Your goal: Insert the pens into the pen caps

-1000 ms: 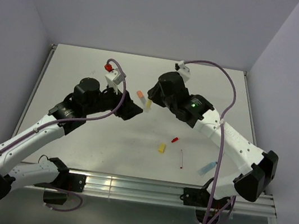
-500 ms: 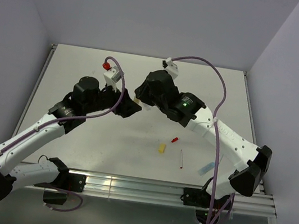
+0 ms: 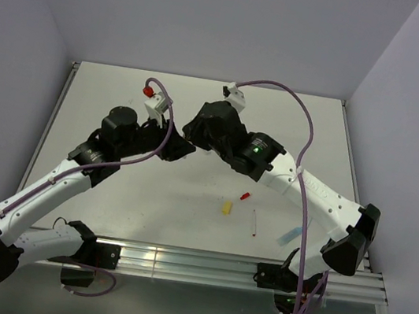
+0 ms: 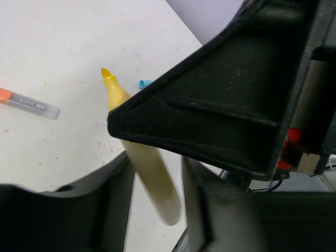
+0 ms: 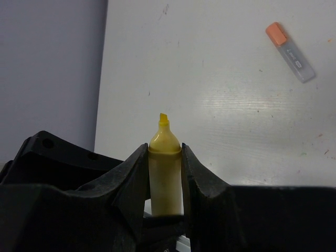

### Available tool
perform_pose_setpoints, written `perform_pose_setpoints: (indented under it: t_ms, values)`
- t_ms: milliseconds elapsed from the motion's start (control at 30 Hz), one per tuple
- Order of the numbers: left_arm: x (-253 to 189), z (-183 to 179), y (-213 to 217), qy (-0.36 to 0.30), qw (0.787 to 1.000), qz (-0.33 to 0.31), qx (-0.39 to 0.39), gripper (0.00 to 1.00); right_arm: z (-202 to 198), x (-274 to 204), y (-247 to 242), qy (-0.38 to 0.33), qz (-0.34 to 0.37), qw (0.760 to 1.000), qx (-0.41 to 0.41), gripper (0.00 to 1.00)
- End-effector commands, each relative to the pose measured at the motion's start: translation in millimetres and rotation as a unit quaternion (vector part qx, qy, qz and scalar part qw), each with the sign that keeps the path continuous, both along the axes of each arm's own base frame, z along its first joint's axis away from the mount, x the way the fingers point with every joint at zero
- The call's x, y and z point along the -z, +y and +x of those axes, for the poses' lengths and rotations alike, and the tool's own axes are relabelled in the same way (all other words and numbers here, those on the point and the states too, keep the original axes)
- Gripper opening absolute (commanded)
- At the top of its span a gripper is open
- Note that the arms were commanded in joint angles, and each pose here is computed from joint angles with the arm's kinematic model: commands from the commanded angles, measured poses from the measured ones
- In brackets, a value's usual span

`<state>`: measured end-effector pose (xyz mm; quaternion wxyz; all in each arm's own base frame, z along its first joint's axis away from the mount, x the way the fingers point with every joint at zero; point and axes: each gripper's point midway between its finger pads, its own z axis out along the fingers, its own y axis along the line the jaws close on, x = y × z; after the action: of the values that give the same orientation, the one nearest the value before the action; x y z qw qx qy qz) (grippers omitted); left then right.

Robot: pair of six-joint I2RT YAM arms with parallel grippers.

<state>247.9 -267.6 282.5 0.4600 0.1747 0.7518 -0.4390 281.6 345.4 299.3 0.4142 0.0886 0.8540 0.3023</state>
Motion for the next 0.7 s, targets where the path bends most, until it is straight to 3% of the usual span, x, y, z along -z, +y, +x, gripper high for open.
perform_pose_setpoints:
  t_ms: [0, 200, 267, 300, 367, 400, 533, 667]
  values:
    - [-8.1, -1.5, -3.9, -0.011, 1.0, -0.018, 0.016, 0.39, 7.4, -35.9, 11.4, -0.037, 0.047, 0.998, 0.011, 0.0]
    - [-9.5, -4.9, -6.1, -0.011, 0.999, -0.021, 0.026, 0.23, 11.2, -37.5, 9.8, -0.049, 0.045, 0.998, 0.019, 0.0]
    - [-10.2, -4.2, -5.6, -0.012, 0.999, -0.022, 0.025, 0.13, 12.7, -38.4, 10.1, -0.053, 0.041, 0.998, 0.019, 0.0]
    - [-10.3, -5.2, -6.1, -0.011, 0.999, -0.022, 0.028, 0.04, 12.8, -37.3, 11.4, -0.054, 0.04, 0.998, 0.018, 0.0]
    - [-9.8, -6.2, -7.2, -0.009, 0.999, -0.023, 0.032, 0.0, 13.4, -38.3, 13.3, -0.057, 0.039, 0.998, 0.014, 0.0]
    - [-8.0, -5.8, -7.4, -0.008, 0.999, -0.022, 0.032, 0.0, 14.0, -37.9, 13.9, -0.058, 0.035, 0.998, 0.012, 0.03]
    - [-6.3, -2.2, -4.0, -0.007, 1.0, -0.014, 0.018, 0.0, 17.7, -43.5, 4.1, -0.063, 0.01, 0.998, 0.029, 0.32]
    - [-3.5, 1.5, -4.9, 0.004, 1.0, -0.008, 0.013, 0.0, 18.6, -49.5, -30.9, -0.059, -0.04, 0.995, 0.071, 0.5]
